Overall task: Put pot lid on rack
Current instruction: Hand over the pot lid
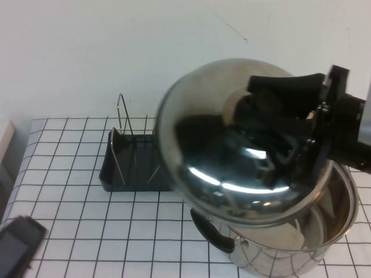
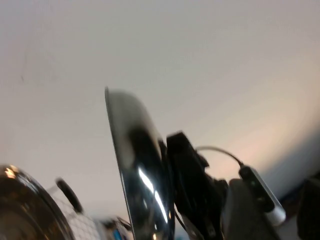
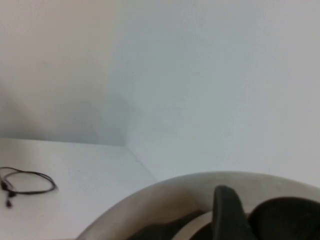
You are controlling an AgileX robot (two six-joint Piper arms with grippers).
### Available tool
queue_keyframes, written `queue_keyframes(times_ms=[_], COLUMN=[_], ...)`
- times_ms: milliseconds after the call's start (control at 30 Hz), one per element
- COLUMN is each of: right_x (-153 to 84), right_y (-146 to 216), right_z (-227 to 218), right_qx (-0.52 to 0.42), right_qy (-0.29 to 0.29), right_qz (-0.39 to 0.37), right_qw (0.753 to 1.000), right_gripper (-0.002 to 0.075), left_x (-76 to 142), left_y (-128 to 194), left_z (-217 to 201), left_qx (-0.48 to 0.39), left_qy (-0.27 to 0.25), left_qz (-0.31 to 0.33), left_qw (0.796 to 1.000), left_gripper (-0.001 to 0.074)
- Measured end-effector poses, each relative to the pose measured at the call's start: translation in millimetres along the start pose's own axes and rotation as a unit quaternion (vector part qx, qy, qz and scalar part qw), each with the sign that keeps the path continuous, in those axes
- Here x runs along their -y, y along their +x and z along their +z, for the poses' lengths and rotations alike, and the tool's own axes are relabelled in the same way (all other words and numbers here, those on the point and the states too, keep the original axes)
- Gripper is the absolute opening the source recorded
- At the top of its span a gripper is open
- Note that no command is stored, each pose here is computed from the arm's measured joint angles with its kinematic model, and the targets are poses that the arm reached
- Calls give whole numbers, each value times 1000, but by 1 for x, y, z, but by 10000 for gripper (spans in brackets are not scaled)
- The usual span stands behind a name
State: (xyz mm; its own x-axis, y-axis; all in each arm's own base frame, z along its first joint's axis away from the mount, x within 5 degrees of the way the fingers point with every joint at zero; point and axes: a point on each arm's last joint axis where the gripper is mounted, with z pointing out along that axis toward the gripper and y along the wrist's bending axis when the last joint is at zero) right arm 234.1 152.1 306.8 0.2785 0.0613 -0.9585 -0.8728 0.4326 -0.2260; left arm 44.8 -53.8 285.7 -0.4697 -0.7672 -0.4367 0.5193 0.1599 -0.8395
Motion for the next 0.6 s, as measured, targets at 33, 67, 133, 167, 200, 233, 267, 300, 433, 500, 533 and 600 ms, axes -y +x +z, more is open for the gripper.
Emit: queue_keyframes(times_ms=[33,67,133,167,200,233,267,300,433,500,533,600], right_x=[-6,-11,-25,-33,-40,-47,-52,-58,-75,-82,-85,-90], right_y=[-6,-11,-21,-25,-29,-33,-35,-38,-41,-40,-40,-38], right_z=[6,11,24,29,34,39,42,45,52,54,55,58], right_qx=[10,19,37,46,53,58,59,60,62,62,62,60], right_qy=[-17,-31,-66,-83,-99,-112,-121,-131,-157,-168,-173,-183], right_qz=[-7,-12,-17,-17,-19,-20,-21,-23,-18,-14,-12,-7], right_qw=[1000,999,997,995,994,992,991,989,986,984,983,981], right_gripper=[337,337,337,337,337,337,337,337,337,337,337,337], left_x=[0,0,0,0,-1,-1,-1,-1,-3,-3,-3,-4], left_y=[3,5,8,9,10,10,10,10,10,11,11,11], left_z=[1,2,4,4,5,5,5,5,5,5,5,5], left_qx=[-17,-34,-56,-64,-69,-72,-72,-73,-74,-76,-77,-78], left_qy=[3,4,3,2,2,1,0,-1,-8,-13,-13,-13], left_qz=[-27,-63,-114,-130,-140,-145,-149,-150,-146,-140,-135,-127], left_qw=[999,997,992,989,988,987,986,986,986,987,988,989], left_gripper=[218,278,382,430,466,485,500,509,523,524,524,517])
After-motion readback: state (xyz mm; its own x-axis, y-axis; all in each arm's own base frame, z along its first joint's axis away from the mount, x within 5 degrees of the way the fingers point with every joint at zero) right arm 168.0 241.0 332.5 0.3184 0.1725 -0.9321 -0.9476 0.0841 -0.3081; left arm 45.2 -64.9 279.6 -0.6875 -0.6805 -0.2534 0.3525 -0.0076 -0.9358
